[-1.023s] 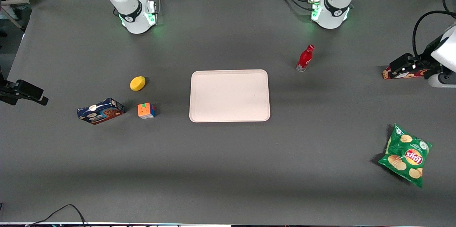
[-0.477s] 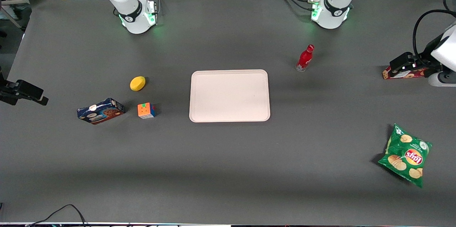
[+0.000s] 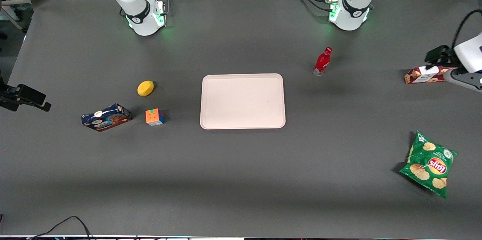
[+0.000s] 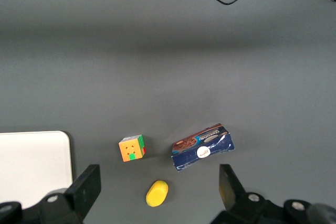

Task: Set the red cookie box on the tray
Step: 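Move the left gripper over the red plaid cookie box, then lower the open left gripper around the cookie box's end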

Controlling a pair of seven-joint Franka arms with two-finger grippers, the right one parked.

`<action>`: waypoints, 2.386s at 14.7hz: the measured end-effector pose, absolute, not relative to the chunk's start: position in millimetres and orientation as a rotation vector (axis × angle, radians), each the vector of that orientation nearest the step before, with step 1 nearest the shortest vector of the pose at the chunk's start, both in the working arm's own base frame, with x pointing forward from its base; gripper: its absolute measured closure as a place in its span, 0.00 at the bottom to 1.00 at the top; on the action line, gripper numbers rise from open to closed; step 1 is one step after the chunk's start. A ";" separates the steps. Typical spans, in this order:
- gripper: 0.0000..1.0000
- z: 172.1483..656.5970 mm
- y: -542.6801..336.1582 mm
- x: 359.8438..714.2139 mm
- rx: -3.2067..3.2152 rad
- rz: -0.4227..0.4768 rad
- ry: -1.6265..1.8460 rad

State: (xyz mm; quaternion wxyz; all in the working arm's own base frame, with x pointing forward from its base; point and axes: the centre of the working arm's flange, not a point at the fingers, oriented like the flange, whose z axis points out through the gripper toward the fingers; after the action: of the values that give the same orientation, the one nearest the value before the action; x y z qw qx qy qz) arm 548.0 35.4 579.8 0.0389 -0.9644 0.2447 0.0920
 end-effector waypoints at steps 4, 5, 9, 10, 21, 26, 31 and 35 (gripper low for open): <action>0.00 554.8 99.2 557.1 -2.695 0.229 1.360; 0.00 549.2 113.2 559.0 -2.602 0.201 1.510; 0.00 520.7 164.5 554.8 -2.267 0.155 1.936; 0.00 512.7 172.9 551.3 -2.239 0.156 1.983; 0.00 459.9 258.2 501.9 -2.252 0.174 2.104; 0.00 426.9 295.0 456.5 -2.340 0.201 2.111; 0.00 401.5 310.8 402.5 -2.303 0.143 2.143; 0.00 375.9 319.6 376.8 -2.221 0.060 2.210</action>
State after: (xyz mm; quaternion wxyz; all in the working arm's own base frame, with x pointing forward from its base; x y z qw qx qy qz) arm 376.8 319.6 375.9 0.0039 -0.7087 0.7052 0.0191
